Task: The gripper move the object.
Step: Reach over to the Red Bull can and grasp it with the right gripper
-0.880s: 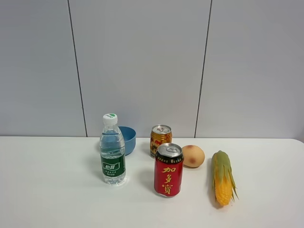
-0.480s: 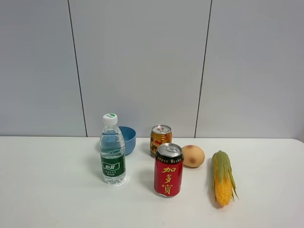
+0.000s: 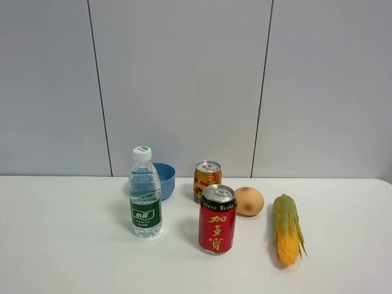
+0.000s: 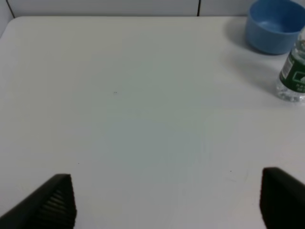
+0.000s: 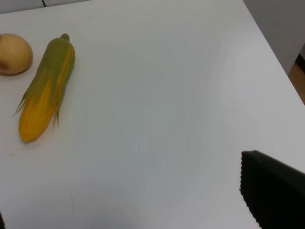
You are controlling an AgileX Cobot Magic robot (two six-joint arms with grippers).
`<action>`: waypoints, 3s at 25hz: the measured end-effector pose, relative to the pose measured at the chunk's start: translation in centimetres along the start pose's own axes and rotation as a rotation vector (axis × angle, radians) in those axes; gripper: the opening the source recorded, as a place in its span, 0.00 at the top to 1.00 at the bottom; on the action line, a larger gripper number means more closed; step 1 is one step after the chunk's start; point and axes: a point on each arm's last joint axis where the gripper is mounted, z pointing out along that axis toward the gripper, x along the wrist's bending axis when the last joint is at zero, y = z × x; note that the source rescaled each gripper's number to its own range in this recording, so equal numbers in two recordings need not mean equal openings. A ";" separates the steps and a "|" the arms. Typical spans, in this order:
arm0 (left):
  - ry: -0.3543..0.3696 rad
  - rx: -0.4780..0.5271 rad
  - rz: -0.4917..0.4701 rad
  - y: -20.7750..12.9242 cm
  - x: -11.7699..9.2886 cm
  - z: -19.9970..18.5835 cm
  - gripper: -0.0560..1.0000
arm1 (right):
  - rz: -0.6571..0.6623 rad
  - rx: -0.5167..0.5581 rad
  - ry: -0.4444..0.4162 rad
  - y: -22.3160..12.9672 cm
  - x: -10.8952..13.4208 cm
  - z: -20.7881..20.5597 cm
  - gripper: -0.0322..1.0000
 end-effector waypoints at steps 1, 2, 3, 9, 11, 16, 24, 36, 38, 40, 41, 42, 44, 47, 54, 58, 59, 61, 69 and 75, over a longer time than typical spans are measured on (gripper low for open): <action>0.000 0.000 0.000 0.0 0.0 0.0 0.00 | 0.000 0.000 0.000 0.0 0.0 0.0 0.00; 0.000 0.000 0.000 0.0 0.0 0.0 0.00 | 0.000 0.000 0.000 0.0 0.0 0.0 0.00; 0.000 0.000 0.000 0.0 0.0 0.0 0.00 | 0.000 0.000 0.000 0.0 0.0 0.0 0.00; 0.000 0.000 0.000 0.0 0.0 0.0 0.00 | 0.000 0.000 0.000 0.0 0.0 0.0 0.00; 0.000 0.000 0.000 0.0 0.0 0.0 0.00 | 0.003 0.000 0.005 0.0 0.0 0.0 0.00; 0.000 0.000 0.000 0.0 0.0 0.0 0.00 | 0.012 0.001 0.022 0.0 0.2 0.0 0.00; 0.000 0.000 0.000 0.0 0.0 0.0 0.00 | -0.109 0.150 -0.060 1.0 -0.7 2.0 0.00; 0.000 0.000 0.000 0.0 0.0 0.0 0.00 | -0.120 0.204 0.015 9.1 0.6 6.6 0.00; 0.000 0.000 0.000 0.0 0.0 0.0 0.00 | -0.113 0.153 0.056 11.5 1.2 7.0 0.00; 0.000 0.000 0.000 0.0 0.0 0.0 0.00 | -0.114 0.158 0.111 13.5 1.9 8.0 0.00; 0.000 0.000 0.000 0.0 0.0 0.0 0.00 | -0.130 0.156 0.143 14.4 2.4 8.4 0.00; 0.000 0.000 0.000 0.0 0.0 0.0 0.00 | -0.155 0.161 0.174 15.1 2.9 8.9 0.00; 0.000 0.000 0.000 0.0 0.0 0.0 0.00 | -0.232 0.182 0.256 16.5 4.6 10.3 0.00; 0.000 0.000 0.000 0.0 0.0 0.0 0.00 | -0.312 0.196 0.353 18.1 7.2 11.7 0.00; 0.000 0.000 0.000 0.0 0.0 0.0 0.00 | -0.403 0.241 0.488 20.5 14.7 16.3 0.00; 0.000 0.000 0.000 0.0 0.0 0.0 0.00 | -0.431 0.283 0.475 21.2 18.7 19.7 0.00; 0.000 0.000 0.000 0.0 0.0 0.0 0.00 | -0.435 0.290 0.459 21.4 19.5 20.4 0.00; 0.000 0.000 0.000 0.0 0.0 0.0 0.00 | -0.405 0.347 0.417 21.0 21.2 22.6 0.00; 0.000 0.000 0.000 0.0 0.0 0.0 0.00 | -0.337 0.449 0.266 20.1 24.6 30.0 0.00; 0.000 0.000 0.000 0.0 0.0 0.0 0.00 | -0.351 0.506 0.185 16.9 25.3 34.4 0.00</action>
